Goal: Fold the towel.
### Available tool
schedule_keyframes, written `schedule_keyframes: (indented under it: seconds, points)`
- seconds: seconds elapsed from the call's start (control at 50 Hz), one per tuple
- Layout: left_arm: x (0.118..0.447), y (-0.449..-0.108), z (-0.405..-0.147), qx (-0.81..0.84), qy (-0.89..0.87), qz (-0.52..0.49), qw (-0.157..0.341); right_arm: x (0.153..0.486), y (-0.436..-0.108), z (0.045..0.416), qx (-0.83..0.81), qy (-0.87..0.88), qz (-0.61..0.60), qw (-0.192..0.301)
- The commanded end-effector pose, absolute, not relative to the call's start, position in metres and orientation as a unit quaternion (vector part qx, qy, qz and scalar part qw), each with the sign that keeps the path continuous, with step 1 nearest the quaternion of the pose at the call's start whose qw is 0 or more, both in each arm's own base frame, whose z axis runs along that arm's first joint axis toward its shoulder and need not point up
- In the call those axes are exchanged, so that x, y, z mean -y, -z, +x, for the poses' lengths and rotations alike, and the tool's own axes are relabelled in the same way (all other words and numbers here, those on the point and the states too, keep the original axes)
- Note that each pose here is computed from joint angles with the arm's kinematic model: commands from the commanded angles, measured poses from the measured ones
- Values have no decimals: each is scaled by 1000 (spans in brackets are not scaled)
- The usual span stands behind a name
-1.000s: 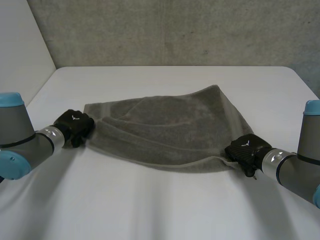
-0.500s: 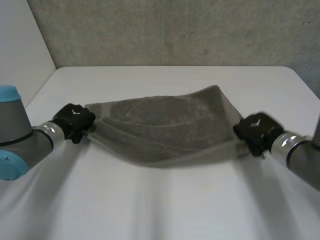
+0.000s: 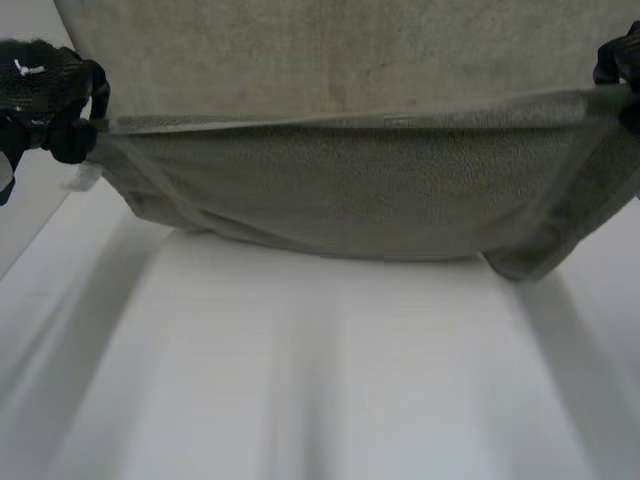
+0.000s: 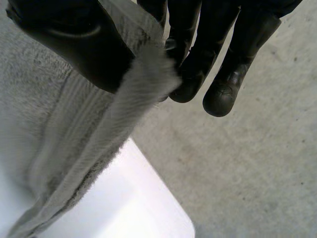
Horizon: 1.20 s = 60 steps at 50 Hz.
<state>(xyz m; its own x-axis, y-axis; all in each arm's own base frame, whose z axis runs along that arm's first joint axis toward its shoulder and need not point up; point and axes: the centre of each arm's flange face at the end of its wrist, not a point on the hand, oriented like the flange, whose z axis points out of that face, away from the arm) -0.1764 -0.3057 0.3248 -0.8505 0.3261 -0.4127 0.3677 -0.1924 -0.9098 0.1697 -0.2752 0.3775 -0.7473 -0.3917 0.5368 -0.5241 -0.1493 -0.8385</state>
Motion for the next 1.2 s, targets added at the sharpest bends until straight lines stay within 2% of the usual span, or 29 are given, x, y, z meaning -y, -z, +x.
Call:
schedule_keyframes:
  seconds: [0.02, 0.06, 0.1, 0.22, 0.26, 0.28, 0.32, 0.34, 0.38, 0.4, 0.42, 0.44, 0.48, 0.52, 0.58, 0.6, 0.64, 0.66, 0.7, 0.72, 0.74, 0.76, 0.8, 0.82, 0.86, 0.98, 1.04, 1.08, 1.2]
  points:
    - [334, -259, -196, -695, 653, 300, -6, 305, -336, 190, 681, -603, 413, 57]
    - [343, -247, -199, -707, 640, 302, 5, 311, -326, 194, 686, -589, 422, 67]
    - [363, -230, -203, -715, 627, 308, 37, 322, -306, 205, 690, -569, 440, 80]
    - [385, -237, -217, -686, 649, 322, 70, 342, -290, 228, 669, -577, 459, 99]
    - [398, -266, -227, -641, 697, 314, 72, 363, -299, 241, 627, -629, 442, 124]
    - [398, -266, -227, -641, 697, 314, 72, 363, -299, 242, 627, -629, 442, 125]
    - [407, -312, -237, -572, 766, 283, 75, 380, -330, 251, 558, -715, 390, 162]
    - [407, -312, -238, -572, 766, 283, 75, 380, -331, 251, 557, -715, 389, 162]
    - [404, -360, -245, -501, 831, 236, 55, 388, -368, 252, 476, -799, 314, 194]
    - [404, -361, -245, -501, 831, 236, 55, 388, -368, 252, 475, -799, 313, 194]
    - [398, -385, -242, -474, 855, 207, 47, 385, -385, 249, 445, -824, 285, 202]
    - [398, -385, -242, -473, 855, 207, 47, 385, -385, 249, 445, -825, 285, 202]
    - [388, -404, -238, -460, 869, 180, 26, 363, -413, 241, 419, -842, 267, 208]
    - [387, -400, -237, -474, 862, 180, 18, 357, -414, 239, 427, -838, 272, 207]
    - [382, -369, -239, -531, 823, 201, -1, 358, -390, 238, 478, -802, 301, 197]
    - [382, -369, -239, -531, 823, 201, -1, 358, -390, 238, 478, -802, 301, 197]
    - [372, -323, -244, -598, 766, 233, -22, 354, -349, 240, 546, -741, 354, 167]
    - [372, -323, -244, -598, 766, 233, -22, 354, -349, 240, 546, -741, 354, 166]
    - [360, -274, -241, -657, 709, 252, -34, 345, -301, 242, 608, -671, 402, 133]
    - [360, -274, -241, -658, 709, 252, -34, 345, -301, 242, 609, -671, 402, 133]
    - [353, -254, -240, -678, 687, 258, -36, 339, -280, 242, 633, -639, 419, 120]
    - [353, -254, -240, -678, 687, 258, -36, 339, -280, 242, 634, -639, 419, 120]
    - [342, -223, -234, -708, 655, 263, -36, 327, -246, 239, 666, -590, 444, 108]
    - [342, -223, -234, -708, 655, 263, -36, 327, -246, 239, 666, -589, 444, 108]
    - [332, -203, -230, -727, 631, 267, -35, 315, -222, 236, 684, -553, 464, 103]
    - [319, -206, -221, -731, 627, 269, -26, 303, -219, 229, 694, -539, 466, 104]
    - [310, -217, -207, -728, 634, 260, -12, 291, -245, 221, 682, -563, 453, 116]
    - [298, -237, -198, -713, 652, 259, 2, 278, -275, 212, 670, -585, 440, 128]
    - [278, -267, -189, -680, 684, 265, 2, 264, -310, 195, 666, -598, 424, 138]
